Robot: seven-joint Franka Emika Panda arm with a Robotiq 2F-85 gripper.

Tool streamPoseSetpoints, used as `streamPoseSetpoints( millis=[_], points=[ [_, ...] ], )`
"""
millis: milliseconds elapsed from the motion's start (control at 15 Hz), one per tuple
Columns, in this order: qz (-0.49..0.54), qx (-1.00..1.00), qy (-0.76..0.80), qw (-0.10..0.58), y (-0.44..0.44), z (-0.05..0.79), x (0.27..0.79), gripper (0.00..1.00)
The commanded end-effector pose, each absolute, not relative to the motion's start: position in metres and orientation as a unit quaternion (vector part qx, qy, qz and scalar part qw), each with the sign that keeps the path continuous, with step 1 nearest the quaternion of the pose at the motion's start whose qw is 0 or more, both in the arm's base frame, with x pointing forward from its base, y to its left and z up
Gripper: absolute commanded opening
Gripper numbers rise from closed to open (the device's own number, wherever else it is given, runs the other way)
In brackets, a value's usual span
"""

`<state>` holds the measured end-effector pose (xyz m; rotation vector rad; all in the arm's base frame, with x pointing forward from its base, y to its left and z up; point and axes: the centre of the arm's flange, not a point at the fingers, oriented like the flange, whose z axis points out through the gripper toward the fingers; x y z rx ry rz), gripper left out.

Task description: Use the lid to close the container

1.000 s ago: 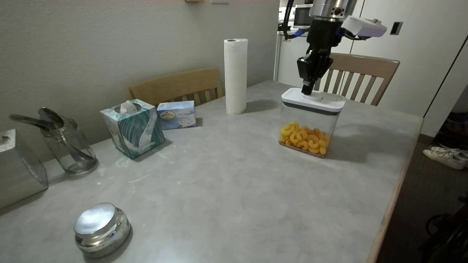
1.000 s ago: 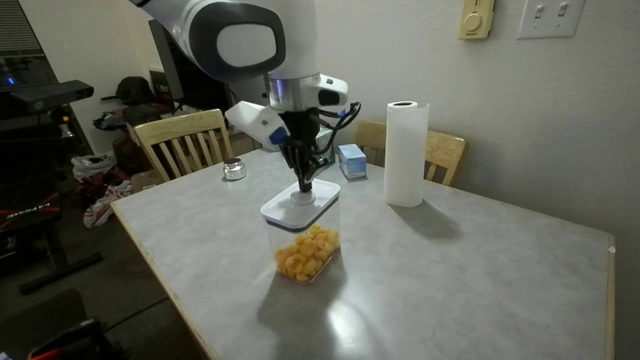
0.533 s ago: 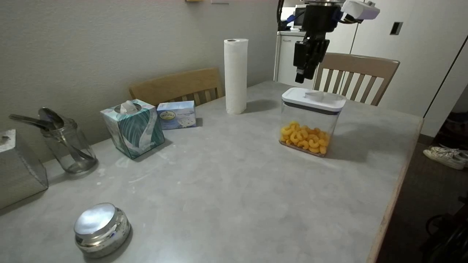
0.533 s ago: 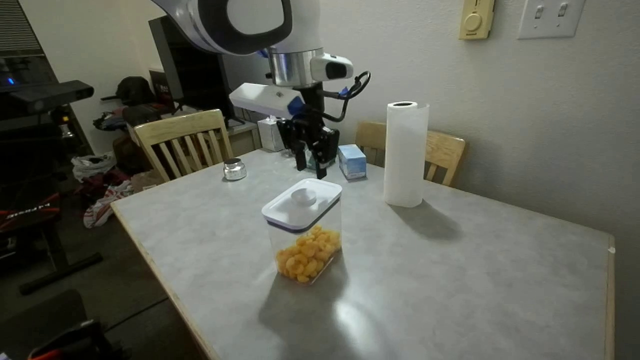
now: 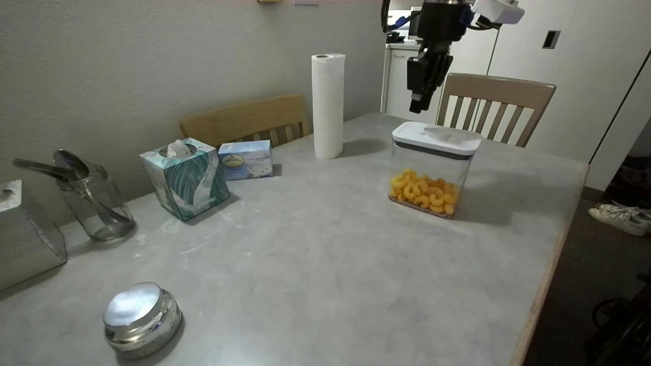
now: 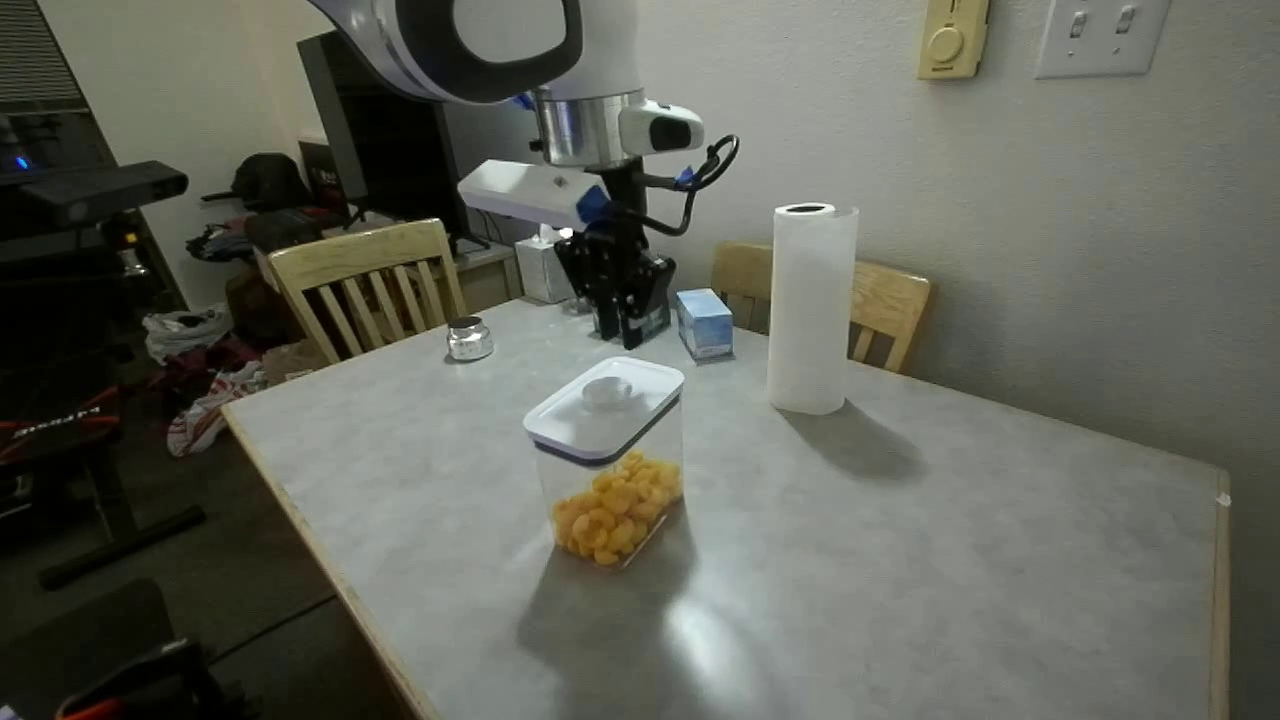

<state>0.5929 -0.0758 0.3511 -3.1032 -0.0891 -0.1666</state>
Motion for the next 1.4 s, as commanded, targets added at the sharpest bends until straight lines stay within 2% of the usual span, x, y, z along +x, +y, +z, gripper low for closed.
streamPoseSetpoints(
  millis=[0,800,1333],
  points=[
    [-0.046,-0.998,-0.014,0.026,-0.068,0.351,0.572,0.02],
    [0.004,-0.998,0.058,0.018,-0.078,0.347,0.52,0.0],
    [-0.02,-1.0,-0.011,-0.005,-0.095,0.332,0.532,0.0]
  ],
)
